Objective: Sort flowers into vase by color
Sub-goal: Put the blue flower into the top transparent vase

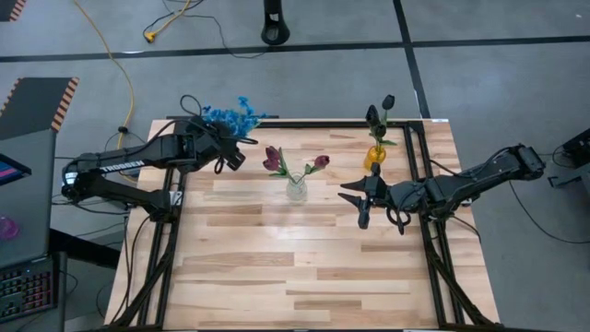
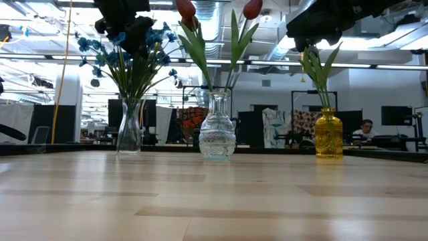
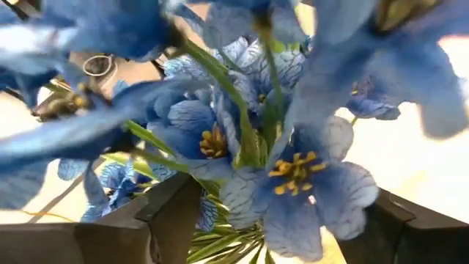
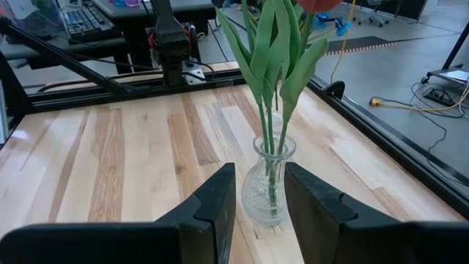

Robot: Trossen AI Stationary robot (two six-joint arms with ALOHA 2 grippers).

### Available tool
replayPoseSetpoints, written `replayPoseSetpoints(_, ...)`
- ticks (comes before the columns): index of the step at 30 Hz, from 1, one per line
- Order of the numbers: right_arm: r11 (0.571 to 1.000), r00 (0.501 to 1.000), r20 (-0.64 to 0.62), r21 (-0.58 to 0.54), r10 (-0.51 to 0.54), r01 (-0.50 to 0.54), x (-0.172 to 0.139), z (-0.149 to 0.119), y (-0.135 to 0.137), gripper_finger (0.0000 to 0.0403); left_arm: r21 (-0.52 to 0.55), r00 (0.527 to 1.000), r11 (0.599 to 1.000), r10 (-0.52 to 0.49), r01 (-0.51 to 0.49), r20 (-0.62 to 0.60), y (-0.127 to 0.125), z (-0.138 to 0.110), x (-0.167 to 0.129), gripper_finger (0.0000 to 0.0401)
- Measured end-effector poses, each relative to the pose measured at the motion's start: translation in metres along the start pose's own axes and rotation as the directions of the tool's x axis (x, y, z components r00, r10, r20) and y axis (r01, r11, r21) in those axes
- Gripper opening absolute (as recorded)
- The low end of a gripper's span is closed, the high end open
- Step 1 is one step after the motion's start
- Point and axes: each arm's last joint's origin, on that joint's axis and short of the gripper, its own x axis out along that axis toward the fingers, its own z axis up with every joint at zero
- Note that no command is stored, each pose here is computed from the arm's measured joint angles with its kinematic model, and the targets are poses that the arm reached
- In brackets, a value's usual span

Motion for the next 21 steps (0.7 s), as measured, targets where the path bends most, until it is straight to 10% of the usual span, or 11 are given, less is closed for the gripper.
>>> replayPoseSetpoints(21, 0.999, 0.997, 0.072, 0.045, 0.01, -0.013, -0.017, 0.012, -0.009, 0.0143, 0.042, 0.987, 0.989, -0.14, 0.144, -0.083, 0.035, 0.016, -0.047, 0.0265)
